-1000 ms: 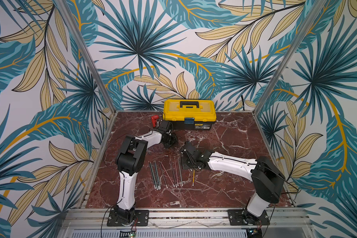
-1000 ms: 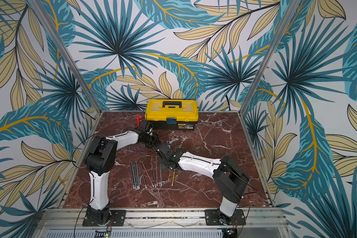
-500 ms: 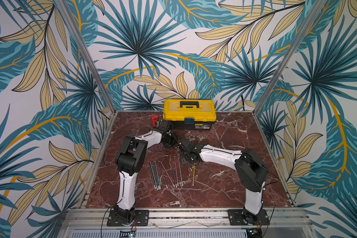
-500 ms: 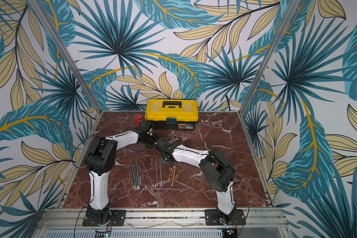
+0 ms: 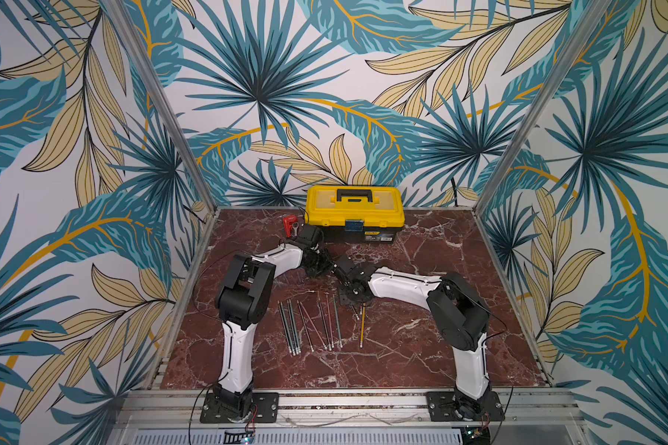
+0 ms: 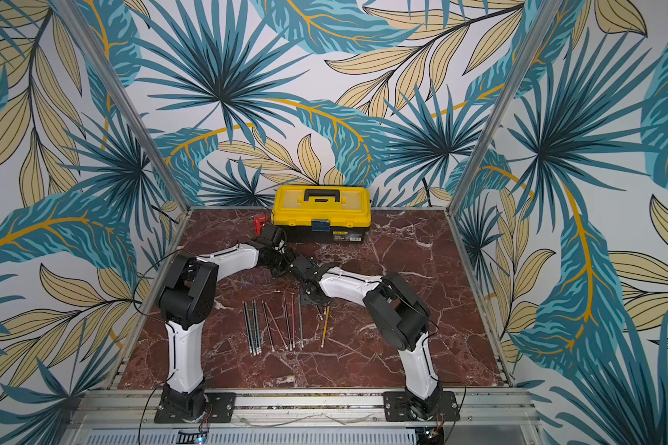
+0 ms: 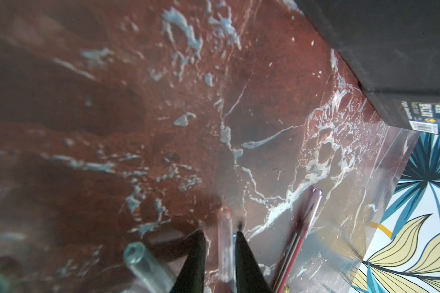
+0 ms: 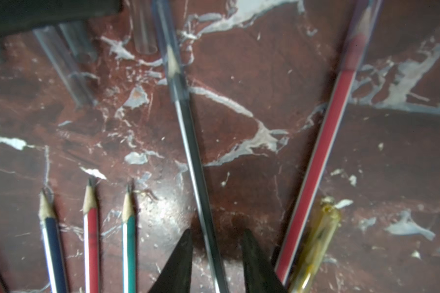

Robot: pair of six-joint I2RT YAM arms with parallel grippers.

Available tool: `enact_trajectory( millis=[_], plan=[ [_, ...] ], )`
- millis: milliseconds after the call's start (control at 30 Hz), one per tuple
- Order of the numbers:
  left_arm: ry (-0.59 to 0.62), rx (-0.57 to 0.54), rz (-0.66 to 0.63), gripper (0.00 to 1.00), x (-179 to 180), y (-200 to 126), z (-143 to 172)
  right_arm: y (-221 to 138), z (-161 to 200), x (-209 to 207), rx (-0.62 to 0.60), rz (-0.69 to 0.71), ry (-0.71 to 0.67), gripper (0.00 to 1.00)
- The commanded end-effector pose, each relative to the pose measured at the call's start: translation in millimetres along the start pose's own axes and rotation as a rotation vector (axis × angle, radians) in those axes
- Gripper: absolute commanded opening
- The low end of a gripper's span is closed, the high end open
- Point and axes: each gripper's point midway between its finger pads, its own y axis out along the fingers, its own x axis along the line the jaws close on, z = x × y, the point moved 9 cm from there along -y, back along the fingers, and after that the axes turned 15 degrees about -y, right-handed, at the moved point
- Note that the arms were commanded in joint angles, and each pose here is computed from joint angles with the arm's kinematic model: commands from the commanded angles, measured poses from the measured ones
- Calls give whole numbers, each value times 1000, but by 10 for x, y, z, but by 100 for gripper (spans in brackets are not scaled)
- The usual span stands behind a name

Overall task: Remove the protective cover of the pencils
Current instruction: Place the protective sleeve at the center of the board, then pick up the pencil from the center of the board.

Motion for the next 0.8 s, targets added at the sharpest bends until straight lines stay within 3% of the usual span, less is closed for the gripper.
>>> enact_trajectory(
  millis=[0, 133, 767],
  plan=[
    [10, -19, -47, 24, 5, -100, 4, 125, 100, -13, 68, 18, -14, 34],
    [10, -18, -42, 24, 2, -123, -3, 135, 104, -7, 69, 12, -12, 33],
    [77, -79, 48, 24, -153, -442, 8, 41, 50, 10, 44, -24, 1, 10]
  ],
)
